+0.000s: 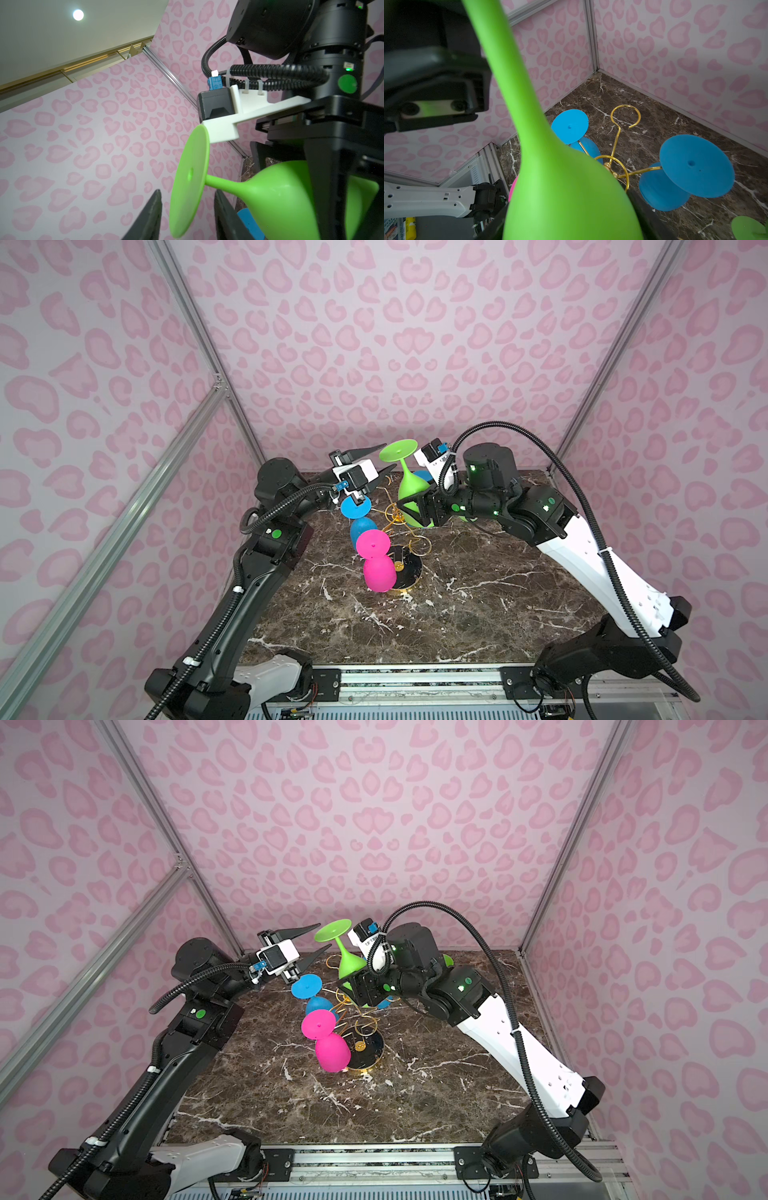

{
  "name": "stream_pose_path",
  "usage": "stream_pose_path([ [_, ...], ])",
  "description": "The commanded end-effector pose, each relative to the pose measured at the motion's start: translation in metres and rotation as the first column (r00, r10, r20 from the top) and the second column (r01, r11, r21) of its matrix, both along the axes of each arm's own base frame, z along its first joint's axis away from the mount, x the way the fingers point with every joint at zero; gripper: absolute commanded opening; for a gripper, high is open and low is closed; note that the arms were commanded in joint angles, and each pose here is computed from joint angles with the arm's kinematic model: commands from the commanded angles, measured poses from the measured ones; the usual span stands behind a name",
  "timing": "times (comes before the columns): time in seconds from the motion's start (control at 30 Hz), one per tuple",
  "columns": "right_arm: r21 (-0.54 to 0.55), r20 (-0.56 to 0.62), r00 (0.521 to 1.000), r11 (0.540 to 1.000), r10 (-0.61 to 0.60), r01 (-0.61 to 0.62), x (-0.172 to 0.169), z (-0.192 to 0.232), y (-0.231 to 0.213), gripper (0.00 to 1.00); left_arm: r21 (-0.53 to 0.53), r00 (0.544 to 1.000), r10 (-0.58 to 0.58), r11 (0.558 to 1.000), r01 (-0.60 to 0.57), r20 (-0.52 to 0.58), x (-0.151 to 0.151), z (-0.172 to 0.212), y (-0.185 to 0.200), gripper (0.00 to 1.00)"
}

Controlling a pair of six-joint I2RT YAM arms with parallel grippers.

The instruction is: Take the wine glass off the wine glass rack

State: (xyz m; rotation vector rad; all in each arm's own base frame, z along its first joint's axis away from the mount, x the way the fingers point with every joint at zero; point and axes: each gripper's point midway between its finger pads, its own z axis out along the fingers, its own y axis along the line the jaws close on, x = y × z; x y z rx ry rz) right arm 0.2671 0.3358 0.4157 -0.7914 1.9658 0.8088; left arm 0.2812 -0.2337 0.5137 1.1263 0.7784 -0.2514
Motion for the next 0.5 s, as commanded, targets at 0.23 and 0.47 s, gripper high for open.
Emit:
stream_pose_path([
  [0.23, 0.0, -0.023, 0.999, 1.0, 0.026, -0.026, -0.002, -0.006, 0.007, 0.53, 0.027, 1.0, -0.003, 1.0, 0.003, 0.022, 0.001, -0.011, -0.002, 0.3],
  [0.47, 0.008, -0.03, 0.999, 0.999, 0.033, -0.033, -0.003, -0.006, 0.01, 0.53, 0.027, 1.0, 0.016, 0.999, -0.017, 0.027, 0.004, -0.012, -0.001, 0.19],
])
